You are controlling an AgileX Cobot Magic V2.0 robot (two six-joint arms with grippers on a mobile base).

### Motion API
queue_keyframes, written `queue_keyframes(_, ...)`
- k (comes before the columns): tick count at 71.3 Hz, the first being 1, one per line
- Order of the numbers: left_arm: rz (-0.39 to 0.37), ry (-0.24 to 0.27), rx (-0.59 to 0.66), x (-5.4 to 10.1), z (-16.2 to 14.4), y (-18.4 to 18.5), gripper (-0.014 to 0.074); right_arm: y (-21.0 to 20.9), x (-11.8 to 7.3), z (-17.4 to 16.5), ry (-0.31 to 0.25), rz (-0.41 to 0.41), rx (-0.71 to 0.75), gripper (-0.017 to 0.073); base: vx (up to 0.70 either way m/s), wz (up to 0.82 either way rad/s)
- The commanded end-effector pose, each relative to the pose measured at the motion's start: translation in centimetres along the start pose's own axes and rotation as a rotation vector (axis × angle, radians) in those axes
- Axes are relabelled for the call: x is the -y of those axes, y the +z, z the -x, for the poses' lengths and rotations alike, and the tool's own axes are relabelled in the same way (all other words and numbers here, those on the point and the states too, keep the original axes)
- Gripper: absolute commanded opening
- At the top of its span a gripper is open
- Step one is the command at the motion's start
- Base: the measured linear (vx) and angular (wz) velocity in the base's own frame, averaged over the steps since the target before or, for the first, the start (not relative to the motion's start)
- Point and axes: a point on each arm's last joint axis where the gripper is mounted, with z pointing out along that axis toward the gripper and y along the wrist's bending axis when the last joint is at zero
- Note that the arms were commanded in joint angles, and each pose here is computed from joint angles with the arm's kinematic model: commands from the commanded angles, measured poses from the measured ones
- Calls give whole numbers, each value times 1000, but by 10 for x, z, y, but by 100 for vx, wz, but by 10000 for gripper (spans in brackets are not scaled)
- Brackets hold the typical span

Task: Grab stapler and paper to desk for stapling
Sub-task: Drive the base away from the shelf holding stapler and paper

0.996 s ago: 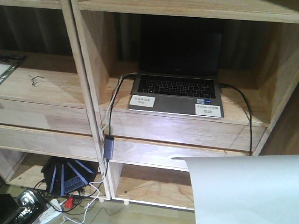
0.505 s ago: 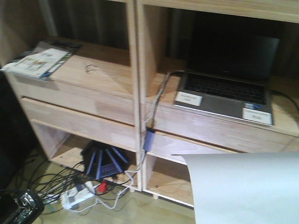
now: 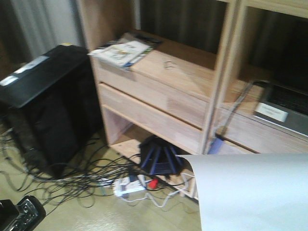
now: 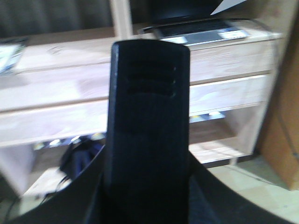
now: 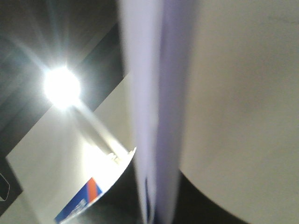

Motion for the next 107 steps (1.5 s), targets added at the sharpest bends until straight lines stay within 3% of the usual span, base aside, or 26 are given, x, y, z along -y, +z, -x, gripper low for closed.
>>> queue_keyframes(1,22,-29,118,-2,18,-4,-6,1,-1,0,0,28,-3,-3,-2,50)
queue_keyframes(107,21,-30,118,-2,18,-4,-6,1,-1,-1,1,28,-3,-3,4,52)
